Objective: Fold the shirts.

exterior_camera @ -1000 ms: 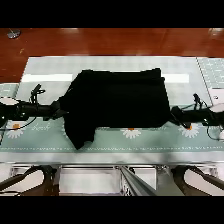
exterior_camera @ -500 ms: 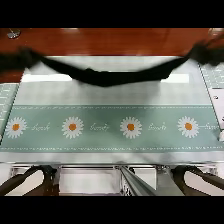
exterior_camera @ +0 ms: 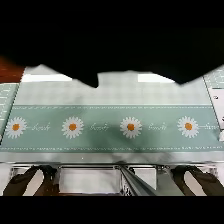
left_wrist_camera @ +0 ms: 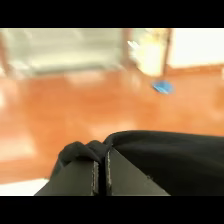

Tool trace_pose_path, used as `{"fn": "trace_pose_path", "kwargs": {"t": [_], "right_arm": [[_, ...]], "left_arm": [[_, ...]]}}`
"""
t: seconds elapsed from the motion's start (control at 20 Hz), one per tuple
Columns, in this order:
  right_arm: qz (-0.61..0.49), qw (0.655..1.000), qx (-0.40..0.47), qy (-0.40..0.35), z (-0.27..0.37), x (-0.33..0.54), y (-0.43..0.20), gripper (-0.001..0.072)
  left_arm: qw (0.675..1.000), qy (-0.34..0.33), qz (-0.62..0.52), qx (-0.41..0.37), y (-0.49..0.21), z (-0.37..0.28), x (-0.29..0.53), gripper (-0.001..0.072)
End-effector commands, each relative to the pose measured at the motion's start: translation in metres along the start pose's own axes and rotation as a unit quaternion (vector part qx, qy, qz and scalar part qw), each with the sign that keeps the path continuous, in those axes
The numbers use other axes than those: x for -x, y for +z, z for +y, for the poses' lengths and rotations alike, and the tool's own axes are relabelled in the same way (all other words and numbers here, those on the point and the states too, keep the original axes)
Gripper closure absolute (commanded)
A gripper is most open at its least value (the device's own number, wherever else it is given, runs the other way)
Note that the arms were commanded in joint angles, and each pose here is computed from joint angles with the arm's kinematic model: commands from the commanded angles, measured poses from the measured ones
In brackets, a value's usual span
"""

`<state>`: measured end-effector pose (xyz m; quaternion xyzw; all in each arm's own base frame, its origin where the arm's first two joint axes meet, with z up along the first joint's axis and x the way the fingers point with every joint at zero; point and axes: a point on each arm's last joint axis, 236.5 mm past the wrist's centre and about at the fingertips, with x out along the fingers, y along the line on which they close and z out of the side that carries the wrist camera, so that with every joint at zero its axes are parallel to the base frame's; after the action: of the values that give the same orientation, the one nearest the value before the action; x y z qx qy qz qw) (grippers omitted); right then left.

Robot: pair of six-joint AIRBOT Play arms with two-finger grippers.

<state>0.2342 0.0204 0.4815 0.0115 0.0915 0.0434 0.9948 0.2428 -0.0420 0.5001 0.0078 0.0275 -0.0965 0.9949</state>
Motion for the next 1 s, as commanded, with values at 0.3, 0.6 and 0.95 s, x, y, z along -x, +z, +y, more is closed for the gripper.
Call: {"fn": "trace_pose_path", "kwargs": {"t": [0.3,0.6,0.95], "right_arm": [[0.071,0.997,-0.022,-0.007,0.015,0.061,-0.069,0.0686],[0.213,0.967,-0.111,0.08,0.023,-0.068,-0.186,0.0686],[0.294,0.935,-0.193,0.049,-0.034,-0.259,-0.306,0.0686]], "left_arm": [[0.996,0.073,0.053,-0.018,-0.043,0.018,0.074,0.0683],[0.958,0.057,0.276,0.042,-0.236,0.034,-0.065,0.0683],[0.938,0.093,0.305,0.137,-0.361,0.065,-0.223,0.0683]]}}
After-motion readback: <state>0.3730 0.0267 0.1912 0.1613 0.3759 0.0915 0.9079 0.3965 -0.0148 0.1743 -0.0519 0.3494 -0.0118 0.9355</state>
